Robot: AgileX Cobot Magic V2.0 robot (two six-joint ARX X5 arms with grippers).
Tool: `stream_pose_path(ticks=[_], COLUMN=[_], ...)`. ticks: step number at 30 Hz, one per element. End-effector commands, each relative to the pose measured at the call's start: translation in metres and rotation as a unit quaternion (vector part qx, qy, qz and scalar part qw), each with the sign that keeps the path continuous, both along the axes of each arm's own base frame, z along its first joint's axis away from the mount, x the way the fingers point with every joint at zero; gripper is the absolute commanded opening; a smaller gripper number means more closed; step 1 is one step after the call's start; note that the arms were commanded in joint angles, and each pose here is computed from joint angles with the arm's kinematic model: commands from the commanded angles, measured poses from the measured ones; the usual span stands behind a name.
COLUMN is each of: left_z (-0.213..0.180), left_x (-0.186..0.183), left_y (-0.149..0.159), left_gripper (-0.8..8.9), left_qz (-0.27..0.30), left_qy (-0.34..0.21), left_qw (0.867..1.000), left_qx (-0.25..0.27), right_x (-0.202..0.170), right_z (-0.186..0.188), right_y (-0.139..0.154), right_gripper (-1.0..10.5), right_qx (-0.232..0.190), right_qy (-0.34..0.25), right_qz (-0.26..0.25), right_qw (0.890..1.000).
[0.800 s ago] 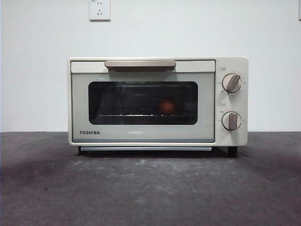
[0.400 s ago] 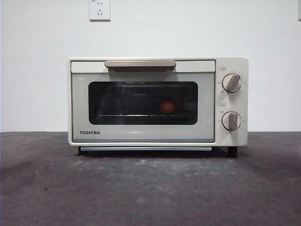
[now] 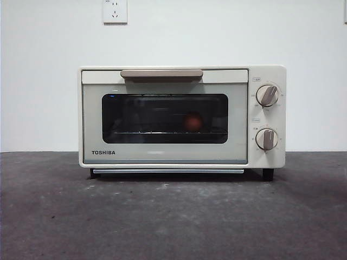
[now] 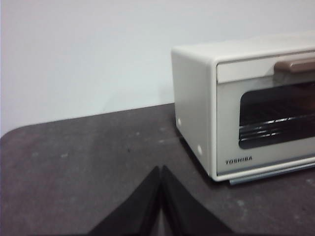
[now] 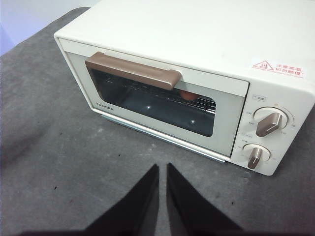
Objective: Eggoven
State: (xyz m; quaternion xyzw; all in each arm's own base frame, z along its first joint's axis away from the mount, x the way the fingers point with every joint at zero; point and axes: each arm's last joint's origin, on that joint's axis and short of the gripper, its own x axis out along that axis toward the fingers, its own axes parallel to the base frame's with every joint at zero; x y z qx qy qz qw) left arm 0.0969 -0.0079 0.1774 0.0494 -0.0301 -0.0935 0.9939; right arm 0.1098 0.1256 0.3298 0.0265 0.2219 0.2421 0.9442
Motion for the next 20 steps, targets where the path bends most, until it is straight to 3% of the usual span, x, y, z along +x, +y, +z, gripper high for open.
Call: stream_pose_path(ticks=[1, 8, 20], left_z=[-0.008, -0.030, -0.030], left_x=[-0.001, -0.001, -0.001], left_y=[0.000, 0.001, 0.001], left_gripper=[0.08, 0.08, 0.08], left_qz=[0.003, 0.004, 0.006], left_qy=[0.011, 0.113, 0.119], left_qw=[1.000, 0.994, 0.992], left_qx=[-0.005, -0.003, -0.027], right_x=[0.000, 0.000, 0.000], right_z=[0.002, 0.002, 0.002], right_y=[0.003, 0.003, 0.002], right_gripper=[0.1, 0.1, 0.1], right_qx=[0.004, 0.004, 0.004], right_qy=[-0.003, -0.003, -0.003], right_qz=[0.003, 0.003, 0.003], right_qw=[1.000, 1.000, 1.000])
